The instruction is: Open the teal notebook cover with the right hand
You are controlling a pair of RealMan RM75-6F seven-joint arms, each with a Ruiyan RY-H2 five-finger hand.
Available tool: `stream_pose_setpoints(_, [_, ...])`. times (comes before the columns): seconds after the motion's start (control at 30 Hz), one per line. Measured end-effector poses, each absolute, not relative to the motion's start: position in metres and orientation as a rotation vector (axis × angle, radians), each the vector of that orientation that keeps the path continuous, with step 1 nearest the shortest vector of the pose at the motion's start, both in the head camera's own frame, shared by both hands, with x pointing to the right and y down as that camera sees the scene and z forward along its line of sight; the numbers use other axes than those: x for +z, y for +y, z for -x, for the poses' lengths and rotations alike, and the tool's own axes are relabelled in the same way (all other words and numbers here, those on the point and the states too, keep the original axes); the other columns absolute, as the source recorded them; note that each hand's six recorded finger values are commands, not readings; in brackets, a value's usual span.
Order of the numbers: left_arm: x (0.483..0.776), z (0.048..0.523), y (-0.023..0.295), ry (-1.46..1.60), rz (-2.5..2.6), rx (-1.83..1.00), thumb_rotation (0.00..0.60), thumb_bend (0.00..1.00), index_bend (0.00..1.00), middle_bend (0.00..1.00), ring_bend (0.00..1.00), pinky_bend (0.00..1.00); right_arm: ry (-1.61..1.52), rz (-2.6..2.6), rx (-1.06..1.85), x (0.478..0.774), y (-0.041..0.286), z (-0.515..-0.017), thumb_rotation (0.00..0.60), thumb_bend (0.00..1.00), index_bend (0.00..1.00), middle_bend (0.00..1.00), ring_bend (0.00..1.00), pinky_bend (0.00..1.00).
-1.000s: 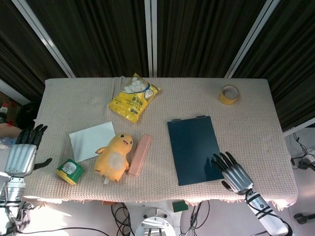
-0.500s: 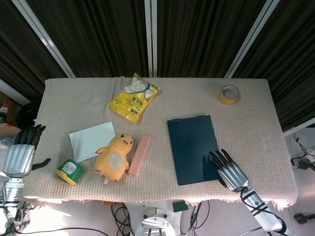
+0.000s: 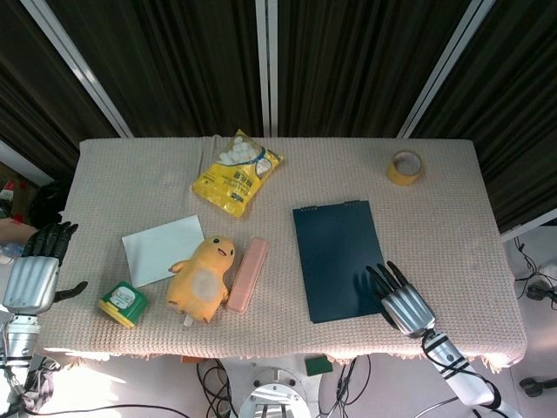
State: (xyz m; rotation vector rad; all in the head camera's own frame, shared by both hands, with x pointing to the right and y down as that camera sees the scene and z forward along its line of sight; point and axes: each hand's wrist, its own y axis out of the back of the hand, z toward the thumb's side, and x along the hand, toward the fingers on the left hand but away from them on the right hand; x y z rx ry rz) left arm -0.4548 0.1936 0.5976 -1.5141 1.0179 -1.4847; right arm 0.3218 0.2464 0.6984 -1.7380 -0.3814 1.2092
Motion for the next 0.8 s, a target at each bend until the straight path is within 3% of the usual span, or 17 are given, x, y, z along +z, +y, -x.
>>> stream_pose_setpoints(0.43, [0.597,0.459,0.195,1.031,1.520,-1.486,0.600,0.01,0.09,0.06,0.03,0.12,-0.523,1.699,1.105,0.684,0.232,-0.318,0.600,0.53,0.94,0.18,0.00,0.00])
stream_pose_setpoints(0.6, [0.595,0.459,0.195,1.031,1.518,-1.481,0.600,0.01,0.09,0.06,0.03,0.12,-0.643,1.645,1.029,0.666,0.208,-0.319,0.600,0.58,1.00,0.23,0.00,0.00])
stream_pose_setpoints(0.8, [0.592,0.461,0.194,1.034,1.513,-1.481,0.600,0.01,0.09,0.06,0.03,0.12,-0.750,1.551,0.953,0.639,0.147,-0.316,0.600,0.59,1.00,0.25,0.00,0.00])
